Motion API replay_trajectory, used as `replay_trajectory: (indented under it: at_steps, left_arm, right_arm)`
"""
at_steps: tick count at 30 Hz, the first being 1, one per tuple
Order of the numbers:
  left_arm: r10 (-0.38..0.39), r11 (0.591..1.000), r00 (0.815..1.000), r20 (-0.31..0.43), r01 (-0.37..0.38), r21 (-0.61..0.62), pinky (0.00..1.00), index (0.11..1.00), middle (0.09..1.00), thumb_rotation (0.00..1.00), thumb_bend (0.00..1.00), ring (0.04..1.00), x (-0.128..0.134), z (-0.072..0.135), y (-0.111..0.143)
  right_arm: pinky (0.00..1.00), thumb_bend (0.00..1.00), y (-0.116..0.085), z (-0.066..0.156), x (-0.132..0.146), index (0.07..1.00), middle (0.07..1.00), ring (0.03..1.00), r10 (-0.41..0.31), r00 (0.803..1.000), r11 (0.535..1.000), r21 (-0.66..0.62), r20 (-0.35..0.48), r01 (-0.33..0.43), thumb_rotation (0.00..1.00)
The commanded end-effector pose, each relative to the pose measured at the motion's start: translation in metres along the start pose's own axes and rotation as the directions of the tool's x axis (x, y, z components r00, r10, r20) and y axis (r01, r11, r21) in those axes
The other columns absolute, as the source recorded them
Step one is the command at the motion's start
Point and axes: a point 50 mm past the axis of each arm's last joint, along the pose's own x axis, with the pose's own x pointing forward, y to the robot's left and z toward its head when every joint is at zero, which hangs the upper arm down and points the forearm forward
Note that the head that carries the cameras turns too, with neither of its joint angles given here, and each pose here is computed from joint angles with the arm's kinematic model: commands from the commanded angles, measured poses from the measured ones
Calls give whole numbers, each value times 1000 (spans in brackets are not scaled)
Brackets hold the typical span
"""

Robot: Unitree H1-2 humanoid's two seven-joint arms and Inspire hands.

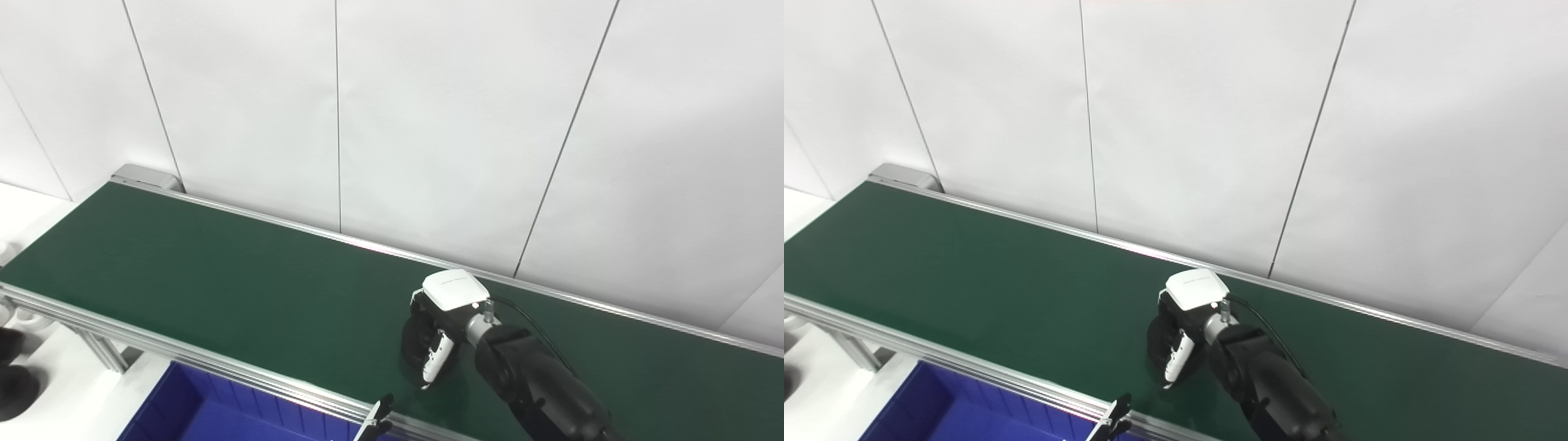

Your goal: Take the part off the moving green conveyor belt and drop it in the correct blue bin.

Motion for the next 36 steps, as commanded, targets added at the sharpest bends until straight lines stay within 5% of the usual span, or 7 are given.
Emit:
replay_trajectory:
  at_steps: [1, 3, 5, 17, 21, 28, 36]
  left_arm:
    - [-3, 992, 991, 132, 19, -125, 763, 1000, 1000, 737, 870, 953, 18, 37, -37]
    - [0, 991, 991, 136, 18, -132, 771, 1000, 1000, 739, 862, 951, 18, 36, -37]
    - [-1, 991, 991, 137, 19, -131, 774, 1000, 1000, 743, 845, 944, 17, 36, -36]
    - [6, 993, 989, 151, 11, -116, 774, 1000, 1000, 754, 821, 922, 13, 38, -28]
    - [13, 993, 986, 167, 7, -121, 768, 1000, 1000, 740, 803, 918, 12, 39, -21]
    - [32, 990, 987, 160, -9, -141, 794, 1000, 1000, 766, 824, 925, 8, 42, -3]
    - [7, 992, 986, 168, 14, -122, 899, 1000, 1000, 847, 796, 968, -3, 41, 20]
  right_arm:
    - [313, 701, 3, 2, 0, 590, 462, 384, -58, 998, 998, 3, 33, 58, 244]
    - [286, 688, 6, 2, -2, 567, 438, 354, -80, 996, 997, 18, 41, 79, 278]
    - [245, 540, 9, 3, -3, 496, 380, 299, -91, 995, 995, 44, 52, 88, 174]
    - [237, 513, -10, 9, -26, 481, 369, 292, -98, 988, 995, 29, 123, 95, 145]
    - [261, 516, -31, 9, -44, 534, 418, 328, -65, 982, 997, -20, 179, 69, 10]
    - [239, 526, -61, 2, -99, 489, 475, 303, 14, 968, 982, -186, 252, 34, 0]
    - [189, 519, -74, 6, -162, 520, 411, 261, 119, 961, 966, -251, 248, -54, 0]
